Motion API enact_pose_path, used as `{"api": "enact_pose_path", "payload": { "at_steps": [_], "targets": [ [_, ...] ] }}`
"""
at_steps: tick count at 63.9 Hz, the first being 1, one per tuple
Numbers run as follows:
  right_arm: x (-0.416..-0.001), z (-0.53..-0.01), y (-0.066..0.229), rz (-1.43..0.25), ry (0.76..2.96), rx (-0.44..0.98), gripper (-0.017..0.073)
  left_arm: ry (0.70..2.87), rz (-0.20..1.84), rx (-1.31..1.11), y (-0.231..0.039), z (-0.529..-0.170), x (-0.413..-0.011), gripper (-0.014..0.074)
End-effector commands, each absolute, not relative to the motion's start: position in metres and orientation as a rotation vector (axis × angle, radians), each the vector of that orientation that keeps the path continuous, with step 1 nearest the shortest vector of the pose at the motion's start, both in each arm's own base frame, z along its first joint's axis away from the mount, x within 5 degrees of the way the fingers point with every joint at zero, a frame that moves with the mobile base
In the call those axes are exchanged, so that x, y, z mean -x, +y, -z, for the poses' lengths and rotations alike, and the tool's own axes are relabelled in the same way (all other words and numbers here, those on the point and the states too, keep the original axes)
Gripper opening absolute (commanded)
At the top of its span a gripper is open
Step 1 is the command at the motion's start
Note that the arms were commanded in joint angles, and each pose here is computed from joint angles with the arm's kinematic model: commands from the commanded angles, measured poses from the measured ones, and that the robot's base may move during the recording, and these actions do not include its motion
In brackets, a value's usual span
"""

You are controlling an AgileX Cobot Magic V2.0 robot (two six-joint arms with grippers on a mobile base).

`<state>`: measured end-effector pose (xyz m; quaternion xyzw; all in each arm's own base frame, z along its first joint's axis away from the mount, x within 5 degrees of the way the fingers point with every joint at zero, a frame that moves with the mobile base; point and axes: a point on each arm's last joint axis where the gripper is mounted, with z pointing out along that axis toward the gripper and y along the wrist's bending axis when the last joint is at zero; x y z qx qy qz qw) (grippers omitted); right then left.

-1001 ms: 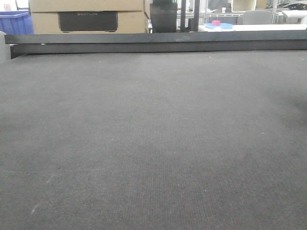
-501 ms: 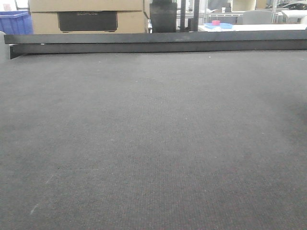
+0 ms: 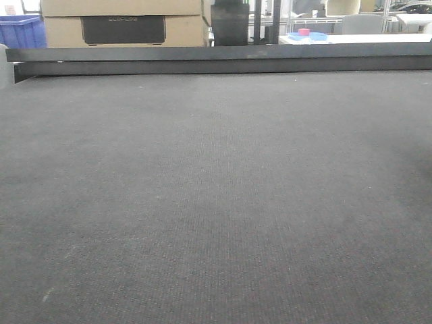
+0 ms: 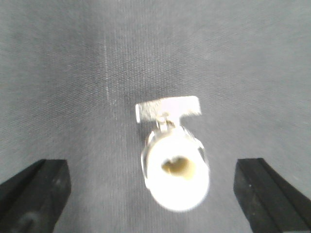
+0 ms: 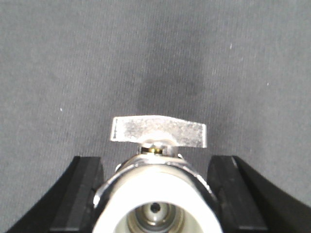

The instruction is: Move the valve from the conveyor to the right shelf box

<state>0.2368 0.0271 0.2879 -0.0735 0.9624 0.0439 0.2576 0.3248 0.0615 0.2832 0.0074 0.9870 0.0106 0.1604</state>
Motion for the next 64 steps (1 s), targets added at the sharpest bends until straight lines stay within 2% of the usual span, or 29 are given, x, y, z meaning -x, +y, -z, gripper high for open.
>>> {"api": "enact_pose_path", "payload": {
  "at_steps": [1,29,37,40,45,57,64],
  "targets": [
    [-0.238,-0.296,0.027,-0.111,2.539,0.202,-0.0153,2.818,-0.020,-0.012,0.064,-0.275,-0.333,0.0580],
    [-0.239,-0.298,0.027,-0.112,2.514,0.197,-0.0153,2.931,0.034,-0.023,0.060,-0.233,-0.350,0.0580],
    [-0.239,-0.298,0.027,-0.112,2.514,0.197,-0.0153,2.933,0.037,-0.046,0.055,-0.231,-0.352,0.0535],
    [-0.239,-0.298,0.027,-0.112,2.514,0.197,-0.0153,2.931,0.037,-0.051,0.054,-0.231,-0.352,0.0486],
    [-0.239,-0.298,0.027,-0.112,2.514,0.197,-0.0153,2.931,0.038,-0.053,0.053,-0.231,-0.353,0.0345],
    [-0.239,-0.298,0.027,-0.112,2.514,0.197,-0.0153,2.953,0.045,-0.056,0.052,-0.234,-0.349,-0.0092],
    [-0.240,-0.298,0.027,-0.111,2.505,0.195,-0.0153,2.941,0.051,-0.036,0.051,-0.243,-0.345,-0.0111]
  ]
}}
